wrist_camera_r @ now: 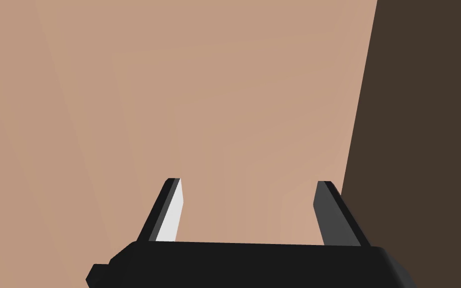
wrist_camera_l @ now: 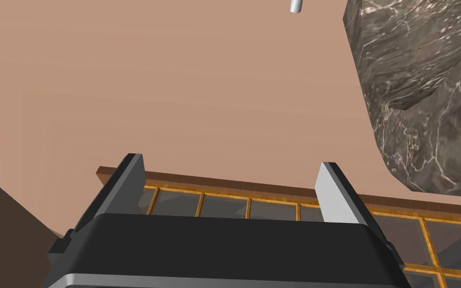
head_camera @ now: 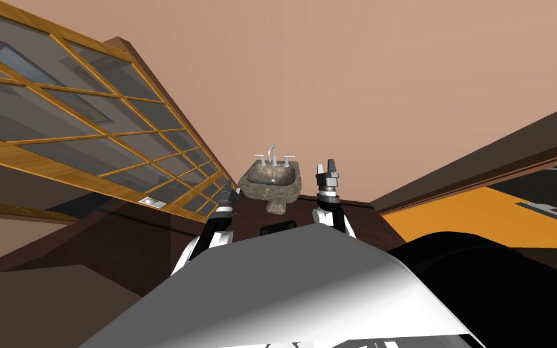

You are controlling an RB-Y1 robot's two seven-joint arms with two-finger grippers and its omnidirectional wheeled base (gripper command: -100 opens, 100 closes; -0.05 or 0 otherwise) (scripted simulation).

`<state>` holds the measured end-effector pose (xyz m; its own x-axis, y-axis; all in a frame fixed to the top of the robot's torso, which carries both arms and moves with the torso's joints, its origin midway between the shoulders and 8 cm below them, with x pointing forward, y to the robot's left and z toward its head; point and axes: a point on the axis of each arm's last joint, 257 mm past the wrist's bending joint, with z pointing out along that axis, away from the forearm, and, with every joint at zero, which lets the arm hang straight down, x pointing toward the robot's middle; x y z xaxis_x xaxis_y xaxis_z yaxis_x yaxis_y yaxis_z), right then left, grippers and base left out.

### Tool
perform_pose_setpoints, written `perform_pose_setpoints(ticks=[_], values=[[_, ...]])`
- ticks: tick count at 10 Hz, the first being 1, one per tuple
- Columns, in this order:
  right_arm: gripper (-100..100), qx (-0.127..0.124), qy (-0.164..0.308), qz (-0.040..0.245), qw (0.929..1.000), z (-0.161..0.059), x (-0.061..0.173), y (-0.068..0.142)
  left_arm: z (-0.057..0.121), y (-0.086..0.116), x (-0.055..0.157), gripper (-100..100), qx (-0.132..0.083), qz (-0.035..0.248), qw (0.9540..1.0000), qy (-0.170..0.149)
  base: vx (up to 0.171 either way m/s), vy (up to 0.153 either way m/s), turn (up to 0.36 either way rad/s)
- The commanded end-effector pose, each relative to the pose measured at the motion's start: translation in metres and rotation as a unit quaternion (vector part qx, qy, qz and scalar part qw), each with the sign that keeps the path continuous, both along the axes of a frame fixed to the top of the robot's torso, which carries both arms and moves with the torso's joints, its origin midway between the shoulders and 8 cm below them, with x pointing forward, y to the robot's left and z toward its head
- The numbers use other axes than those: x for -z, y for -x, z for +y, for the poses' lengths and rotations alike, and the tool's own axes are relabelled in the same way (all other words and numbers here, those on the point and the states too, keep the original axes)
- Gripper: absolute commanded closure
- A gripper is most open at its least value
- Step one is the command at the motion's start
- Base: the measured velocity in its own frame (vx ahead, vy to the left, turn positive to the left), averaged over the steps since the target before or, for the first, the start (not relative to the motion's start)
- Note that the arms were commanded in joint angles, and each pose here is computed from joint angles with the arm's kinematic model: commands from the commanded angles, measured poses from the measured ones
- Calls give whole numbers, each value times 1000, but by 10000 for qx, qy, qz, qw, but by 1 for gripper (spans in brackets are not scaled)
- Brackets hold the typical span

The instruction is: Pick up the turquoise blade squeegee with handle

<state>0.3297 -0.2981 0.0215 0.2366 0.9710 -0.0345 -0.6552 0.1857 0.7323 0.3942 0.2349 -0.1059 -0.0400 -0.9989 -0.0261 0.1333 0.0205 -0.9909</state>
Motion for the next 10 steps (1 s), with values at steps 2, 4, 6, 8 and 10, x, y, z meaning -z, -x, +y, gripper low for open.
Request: perform_pose_setpoints(ticks=[2, 4, 6, 8, 10], values=[[0, 0, 0, 0, 10000, 0, 0, 0, -1, -2, 21, -100, -33, 376, 9993, 27, 0, 39, -25], [0, 0, 0, 0, 10000, 0, 0, 0, -2, -3, 34, -100, -55, 609, 9981, 49, 5, 38, -26], [0, 0, 0, 0, 10000, 0, 0, 0, -2, -3, 48, -100, -91, 879, 9961, 74, 8, 35, -29], [0, 0, 0, 0, 10000, 0, 0, 0, -3, -3, 62, -100, -121, 1130, 9935, 100, 9, 31, -32], [0, 0, 0, 0, 10000, 0, 0, 0, -4, -2, 75, -100, -154, 1386, 9902, 128, 10, 29, -44]])
